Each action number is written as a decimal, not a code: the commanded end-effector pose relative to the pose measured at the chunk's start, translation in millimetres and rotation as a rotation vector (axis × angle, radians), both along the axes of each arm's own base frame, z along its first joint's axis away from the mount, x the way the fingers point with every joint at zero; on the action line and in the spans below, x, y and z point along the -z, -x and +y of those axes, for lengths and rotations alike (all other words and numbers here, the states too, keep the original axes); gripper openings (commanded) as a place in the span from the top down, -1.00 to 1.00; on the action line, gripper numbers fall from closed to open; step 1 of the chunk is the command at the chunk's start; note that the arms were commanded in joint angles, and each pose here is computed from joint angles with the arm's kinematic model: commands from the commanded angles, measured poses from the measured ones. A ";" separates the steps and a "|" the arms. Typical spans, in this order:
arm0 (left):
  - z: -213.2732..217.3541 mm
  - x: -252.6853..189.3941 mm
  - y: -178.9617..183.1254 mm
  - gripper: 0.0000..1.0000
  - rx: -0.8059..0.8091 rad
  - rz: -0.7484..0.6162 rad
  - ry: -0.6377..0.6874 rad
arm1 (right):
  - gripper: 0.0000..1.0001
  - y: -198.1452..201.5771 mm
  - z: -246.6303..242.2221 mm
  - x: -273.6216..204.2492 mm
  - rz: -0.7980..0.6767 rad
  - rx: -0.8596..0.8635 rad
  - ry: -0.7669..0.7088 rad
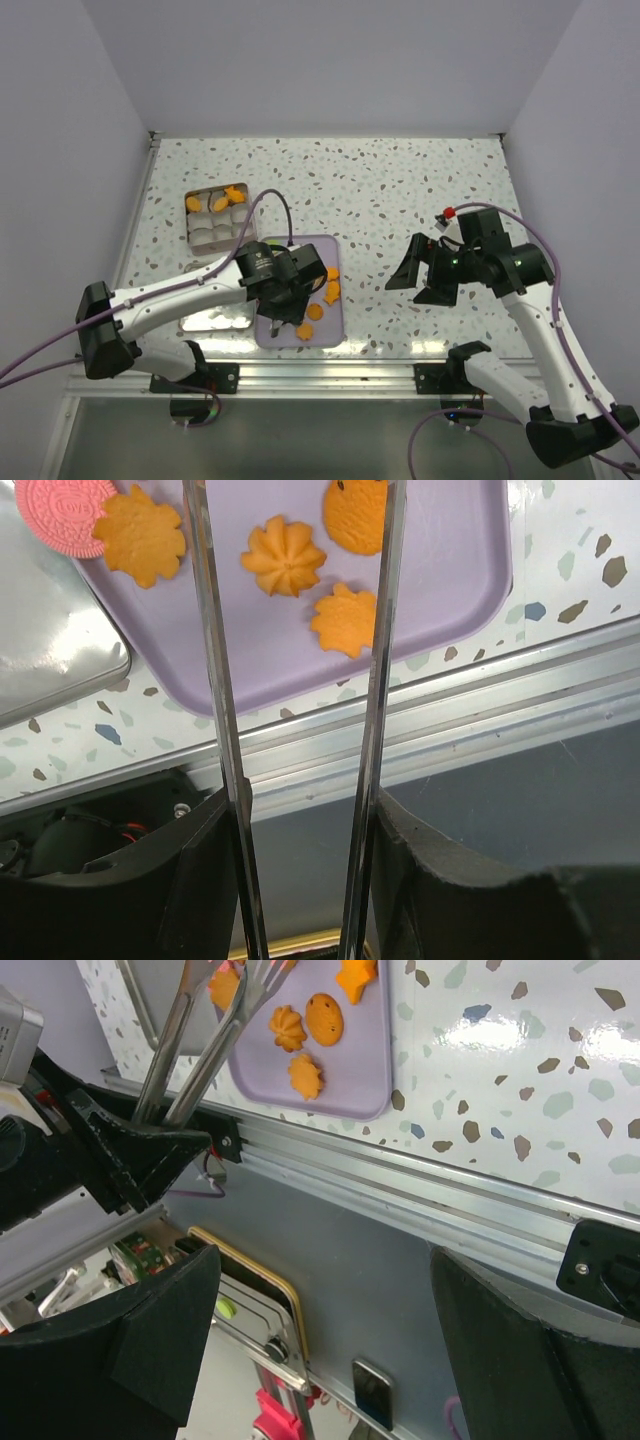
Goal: Pack the cookies
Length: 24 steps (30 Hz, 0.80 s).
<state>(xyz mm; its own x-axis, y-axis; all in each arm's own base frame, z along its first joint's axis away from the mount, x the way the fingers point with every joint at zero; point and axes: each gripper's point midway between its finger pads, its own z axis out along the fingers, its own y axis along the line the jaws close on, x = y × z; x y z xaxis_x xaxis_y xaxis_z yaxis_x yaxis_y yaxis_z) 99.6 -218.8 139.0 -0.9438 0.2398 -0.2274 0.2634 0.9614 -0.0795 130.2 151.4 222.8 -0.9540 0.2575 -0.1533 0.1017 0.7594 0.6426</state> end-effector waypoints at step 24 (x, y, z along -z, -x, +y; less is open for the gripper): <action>-6.8 15.7 -15.8 0.25 0.041 -0.027 -0.101 | -0.79 -7.2 2.0 6.1 0.012 -0.033 0.018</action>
<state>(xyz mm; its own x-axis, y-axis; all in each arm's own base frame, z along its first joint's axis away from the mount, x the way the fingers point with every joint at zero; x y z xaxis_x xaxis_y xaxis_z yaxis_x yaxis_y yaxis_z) 107.2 -220.2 115.1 -0.9402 0.2906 -0.1774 0.2907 0.9565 0.0259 135.2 152.4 215.5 -0.9615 0.2450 -0.1246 0.1154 0.7712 0.6260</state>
